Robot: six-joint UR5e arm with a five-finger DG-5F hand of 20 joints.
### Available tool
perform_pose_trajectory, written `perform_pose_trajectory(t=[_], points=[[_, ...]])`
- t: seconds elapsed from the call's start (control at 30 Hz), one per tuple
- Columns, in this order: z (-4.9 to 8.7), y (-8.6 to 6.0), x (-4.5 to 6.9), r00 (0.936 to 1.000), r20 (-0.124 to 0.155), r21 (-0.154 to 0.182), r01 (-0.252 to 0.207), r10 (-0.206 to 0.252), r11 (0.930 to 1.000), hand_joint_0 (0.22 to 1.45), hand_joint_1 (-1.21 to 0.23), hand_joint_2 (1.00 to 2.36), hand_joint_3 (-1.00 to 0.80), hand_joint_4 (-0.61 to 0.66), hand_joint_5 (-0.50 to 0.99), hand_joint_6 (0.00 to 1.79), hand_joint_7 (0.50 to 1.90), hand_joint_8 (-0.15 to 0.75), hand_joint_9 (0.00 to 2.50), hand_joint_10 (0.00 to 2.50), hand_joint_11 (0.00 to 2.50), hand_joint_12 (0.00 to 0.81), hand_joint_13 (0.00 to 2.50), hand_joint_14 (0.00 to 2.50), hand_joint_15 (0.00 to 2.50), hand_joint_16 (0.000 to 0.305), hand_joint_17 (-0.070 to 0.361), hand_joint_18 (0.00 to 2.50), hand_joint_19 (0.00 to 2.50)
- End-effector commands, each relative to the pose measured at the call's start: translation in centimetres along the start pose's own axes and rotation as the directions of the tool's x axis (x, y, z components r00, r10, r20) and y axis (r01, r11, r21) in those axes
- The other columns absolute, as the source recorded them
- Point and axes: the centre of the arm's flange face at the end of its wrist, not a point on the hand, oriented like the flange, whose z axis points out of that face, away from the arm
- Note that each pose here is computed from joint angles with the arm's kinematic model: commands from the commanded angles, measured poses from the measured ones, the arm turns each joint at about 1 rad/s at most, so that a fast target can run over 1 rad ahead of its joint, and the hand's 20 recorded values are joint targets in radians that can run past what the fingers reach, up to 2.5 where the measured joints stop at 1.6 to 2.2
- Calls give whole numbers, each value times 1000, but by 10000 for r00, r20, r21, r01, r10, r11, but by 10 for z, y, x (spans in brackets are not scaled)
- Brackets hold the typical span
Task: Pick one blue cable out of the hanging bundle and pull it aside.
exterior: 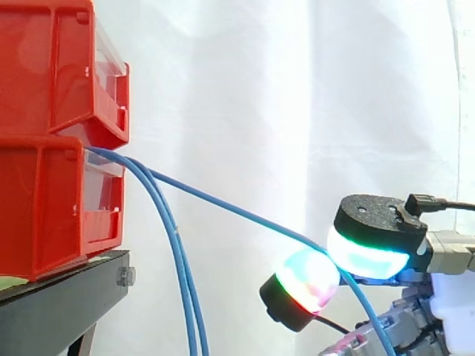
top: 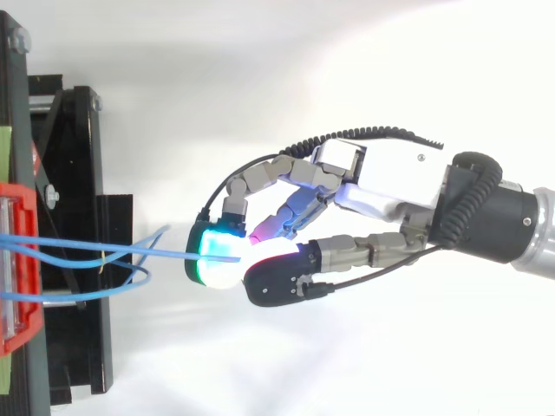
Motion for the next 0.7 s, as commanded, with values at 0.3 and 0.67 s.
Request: perform_pose_trajectory(t=[0.3,0.67], points=[[-3,-7,-1,10000,13,-4,36,-36,10000,422,-801,1683,-98,-314,-13,865,1079,235,1010,7,220,300,986,13,386,47,106,819,354],[-4,-7,0,10000,-30,52,82,-81,10000,422,-797,1681,-97,-314,-13,865,1078,234,1017,7,222,299,991,14,387,47,106,819,357]])
